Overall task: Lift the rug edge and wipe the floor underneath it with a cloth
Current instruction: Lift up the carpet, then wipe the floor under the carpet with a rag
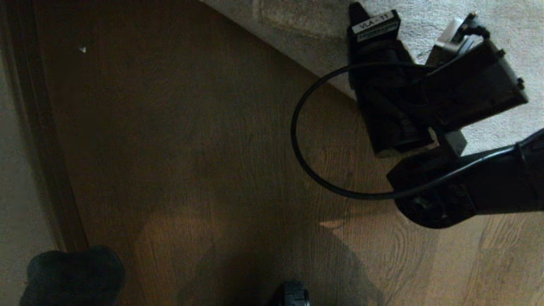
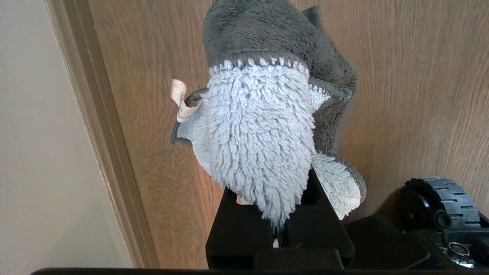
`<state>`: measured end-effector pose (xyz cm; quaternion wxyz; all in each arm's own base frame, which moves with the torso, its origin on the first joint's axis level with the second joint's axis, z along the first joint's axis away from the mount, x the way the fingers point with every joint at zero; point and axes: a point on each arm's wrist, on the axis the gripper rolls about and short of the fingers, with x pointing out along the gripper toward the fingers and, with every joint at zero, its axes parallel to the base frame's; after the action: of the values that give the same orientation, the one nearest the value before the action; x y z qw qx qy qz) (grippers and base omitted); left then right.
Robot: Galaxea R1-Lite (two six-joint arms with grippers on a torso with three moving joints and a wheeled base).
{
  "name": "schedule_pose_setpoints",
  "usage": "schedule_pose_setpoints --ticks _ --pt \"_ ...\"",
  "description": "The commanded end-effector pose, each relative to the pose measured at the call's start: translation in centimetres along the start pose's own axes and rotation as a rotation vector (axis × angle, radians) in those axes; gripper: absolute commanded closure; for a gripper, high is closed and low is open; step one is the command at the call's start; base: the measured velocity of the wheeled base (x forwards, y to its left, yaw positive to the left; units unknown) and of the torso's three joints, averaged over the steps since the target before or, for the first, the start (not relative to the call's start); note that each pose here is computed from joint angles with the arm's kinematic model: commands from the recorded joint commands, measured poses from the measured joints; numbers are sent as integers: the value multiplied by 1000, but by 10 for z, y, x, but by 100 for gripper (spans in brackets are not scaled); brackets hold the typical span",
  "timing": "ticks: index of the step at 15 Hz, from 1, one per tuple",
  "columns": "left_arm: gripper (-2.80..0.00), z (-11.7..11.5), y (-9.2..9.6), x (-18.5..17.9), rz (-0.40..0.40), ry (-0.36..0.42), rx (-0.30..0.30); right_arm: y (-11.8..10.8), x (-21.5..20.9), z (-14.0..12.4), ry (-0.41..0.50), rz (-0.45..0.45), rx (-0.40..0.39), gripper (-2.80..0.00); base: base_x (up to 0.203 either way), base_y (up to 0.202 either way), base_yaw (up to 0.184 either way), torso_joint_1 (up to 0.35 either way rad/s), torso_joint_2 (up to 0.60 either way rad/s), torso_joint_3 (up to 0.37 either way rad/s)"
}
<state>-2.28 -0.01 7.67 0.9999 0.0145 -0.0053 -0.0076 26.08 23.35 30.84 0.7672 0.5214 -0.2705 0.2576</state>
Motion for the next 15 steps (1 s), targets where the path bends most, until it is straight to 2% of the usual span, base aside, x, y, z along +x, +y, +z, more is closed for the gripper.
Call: schedule_pose_setpoints --ticks 1,7,15 --pt "0 0 0 0 0 1 0 11 -3 17 -45 33 28 0 0 0 0 0 0 0" --pt "0 0 0 0 -11 -2 -1 7 4 34 -58 72 3 0 0 0 0 0 0 0" --pt "0 -1 0 -1 -11 24 -2 4 5 38 -68 69 -3 0 0 0 0 0 0 0"
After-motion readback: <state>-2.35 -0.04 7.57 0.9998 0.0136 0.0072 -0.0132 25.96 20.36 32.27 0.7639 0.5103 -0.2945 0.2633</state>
